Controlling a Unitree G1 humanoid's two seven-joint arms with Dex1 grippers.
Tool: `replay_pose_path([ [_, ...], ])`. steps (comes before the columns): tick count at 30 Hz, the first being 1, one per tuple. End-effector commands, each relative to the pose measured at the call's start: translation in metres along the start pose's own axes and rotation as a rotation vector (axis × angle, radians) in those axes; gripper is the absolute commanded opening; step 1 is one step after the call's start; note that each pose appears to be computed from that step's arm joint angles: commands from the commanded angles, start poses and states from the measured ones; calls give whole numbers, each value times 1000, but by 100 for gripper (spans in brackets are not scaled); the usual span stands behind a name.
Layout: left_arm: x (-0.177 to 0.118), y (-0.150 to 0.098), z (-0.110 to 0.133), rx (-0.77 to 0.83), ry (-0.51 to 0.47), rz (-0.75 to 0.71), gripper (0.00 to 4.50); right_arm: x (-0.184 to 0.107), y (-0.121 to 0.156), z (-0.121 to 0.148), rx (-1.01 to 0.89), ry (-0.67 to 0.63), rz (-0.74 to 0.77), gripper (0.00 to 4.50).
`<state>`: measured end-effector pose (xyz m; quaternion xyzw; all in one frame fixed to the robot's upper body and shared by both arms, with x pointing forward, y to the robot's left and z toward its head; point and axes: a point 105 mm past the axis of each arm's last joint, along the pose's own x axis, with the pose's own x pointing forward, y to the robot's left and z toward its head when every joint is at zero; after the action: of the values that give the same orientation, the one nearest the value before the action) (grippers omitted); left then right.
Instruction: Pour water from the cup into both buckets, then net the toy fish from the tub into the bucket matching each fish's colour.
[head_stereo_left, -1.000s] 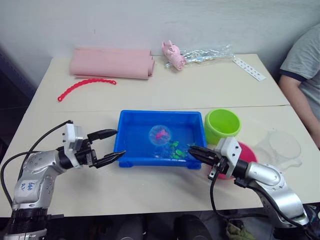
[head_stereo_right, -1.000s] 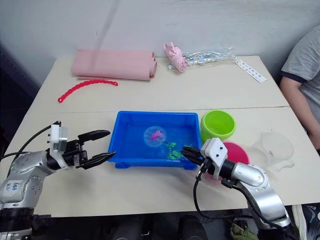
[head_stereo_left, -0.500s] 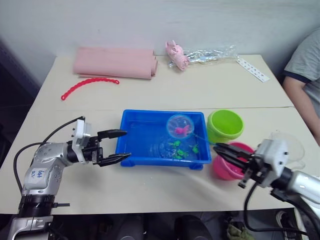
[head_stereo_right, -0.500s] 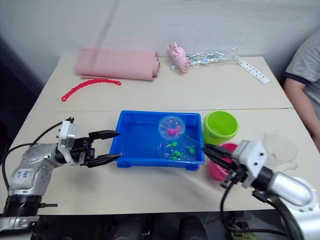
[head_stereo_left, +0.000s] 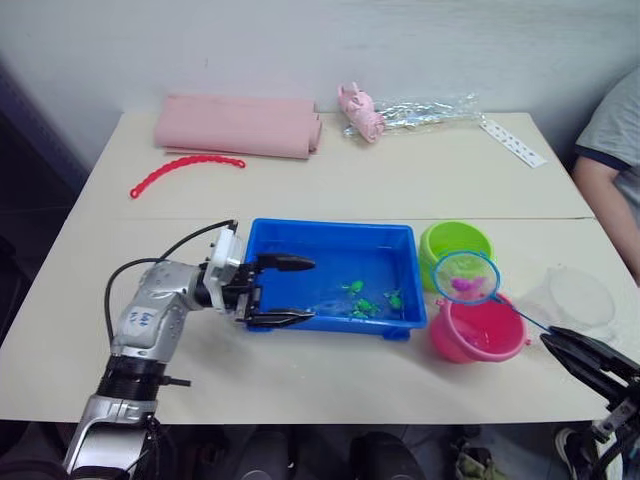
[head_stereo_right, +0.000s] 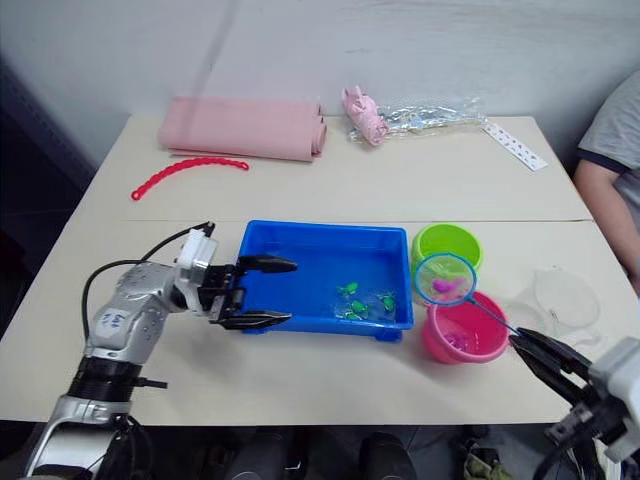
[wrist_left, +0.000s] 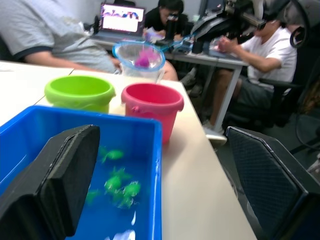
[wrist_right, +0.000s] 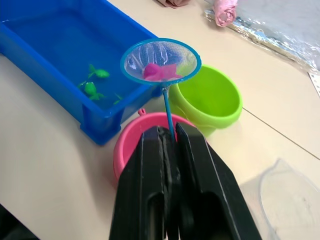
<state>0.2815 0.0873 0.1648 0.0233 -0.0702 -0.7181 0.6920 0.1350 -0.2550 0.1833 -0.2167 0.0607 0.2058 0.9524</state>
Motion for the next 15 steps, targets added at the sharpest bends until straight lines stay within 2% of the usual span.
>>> replay_pose_path([
  [1, 15, 3, 8, 34, -18, -22, 444, -15, -5, -6, -120, 39, -64, 0],
  [6, 11, 9, 12, 22, -31, -14, 444, -24, -10, -22, -193, 121, -169, 0],
  [10, 10, 13, 11, 36, -21, -12, 444, -23, -5, -34, -279, 174, -158, 0],
  [15, 15, 13, 12, 51, -29, -20, 444, -22, -17, -37, -555, 240, -228, 0],
])
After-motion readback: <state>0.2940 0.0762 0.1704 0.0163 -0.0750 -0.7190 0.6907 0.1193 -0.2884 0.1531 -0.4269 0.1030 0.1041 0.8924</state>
